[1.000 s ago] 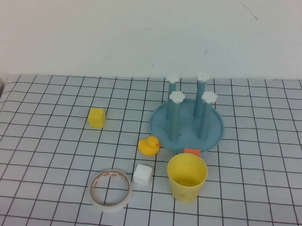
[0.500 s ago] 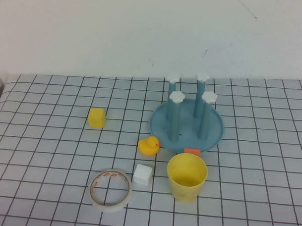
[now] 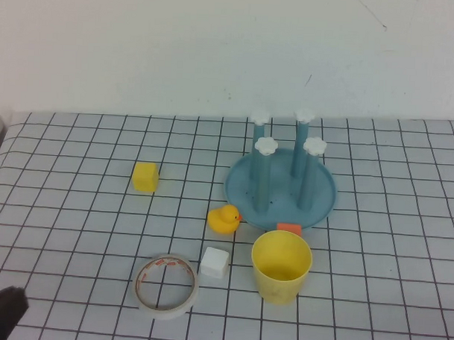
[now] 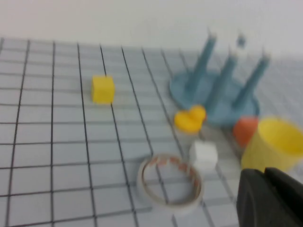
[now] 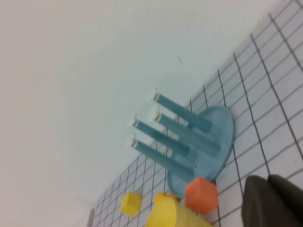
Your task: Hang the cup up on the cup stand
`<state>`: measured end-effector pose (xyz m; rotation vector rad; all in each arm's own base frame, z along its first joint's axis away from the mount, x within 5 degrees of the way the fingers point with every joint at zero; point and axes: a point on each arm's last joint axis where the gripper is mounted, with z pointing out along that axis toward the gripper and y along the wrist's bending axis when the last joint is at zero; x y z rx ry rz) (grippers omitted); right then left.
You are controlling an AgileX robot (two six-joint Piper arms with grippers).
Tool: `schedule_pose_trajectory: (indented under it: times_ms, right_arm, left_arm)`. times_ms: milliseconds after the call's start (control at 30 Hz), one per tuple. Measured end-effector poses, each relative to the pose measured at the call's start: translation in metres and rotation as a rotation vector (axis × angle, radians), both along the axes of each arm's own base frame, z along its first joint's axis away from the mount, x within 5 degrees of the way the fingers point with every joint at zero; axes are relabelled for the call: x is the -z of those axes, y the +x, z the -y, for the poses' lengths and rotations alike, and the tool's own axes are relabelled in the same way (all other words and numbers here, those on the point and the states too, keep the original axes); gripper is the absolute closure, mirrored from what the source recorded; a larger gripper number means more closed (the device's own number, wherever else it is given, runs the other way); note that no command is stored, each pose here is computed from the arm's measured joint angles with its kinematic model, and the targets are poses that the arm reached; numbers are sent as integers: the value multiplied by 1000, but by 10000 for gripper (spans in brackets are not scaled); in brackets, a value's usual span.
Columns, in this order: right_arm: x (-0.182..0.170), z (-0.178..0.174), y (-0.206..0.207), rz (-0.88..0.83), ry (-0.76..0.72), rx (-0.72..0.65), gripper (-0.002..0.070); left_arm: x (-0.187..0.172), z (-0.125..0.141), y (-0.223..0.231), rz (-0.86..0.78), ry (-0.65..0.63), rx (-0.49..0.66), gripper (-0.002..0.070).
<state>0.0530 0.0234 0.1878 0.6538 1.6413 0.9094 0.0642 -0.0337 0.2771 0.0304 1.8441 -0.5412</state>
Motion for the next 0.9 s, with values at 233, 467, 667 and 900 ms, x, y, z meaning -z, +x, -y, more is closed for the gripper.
schedule_pose_trajectory:
  times_ms: [233,467,667,900]
  right_arm:
    - [-1,1,0,25,-61,8,678]
    - [2,-3,-1,16,-149,-57,678]
    - [3,-4,-1,13,-163,-70,678]
    - [4,-6,-2,4,-172,-88,678]
  left_arm:
    - [-65,11,69,-204,355,281,678]
    - [-89,27,146,-354,502,457,677]
    - [-89,83,185,-428,716,557,677]
    - [-65,165,202,-437,894,645,677]
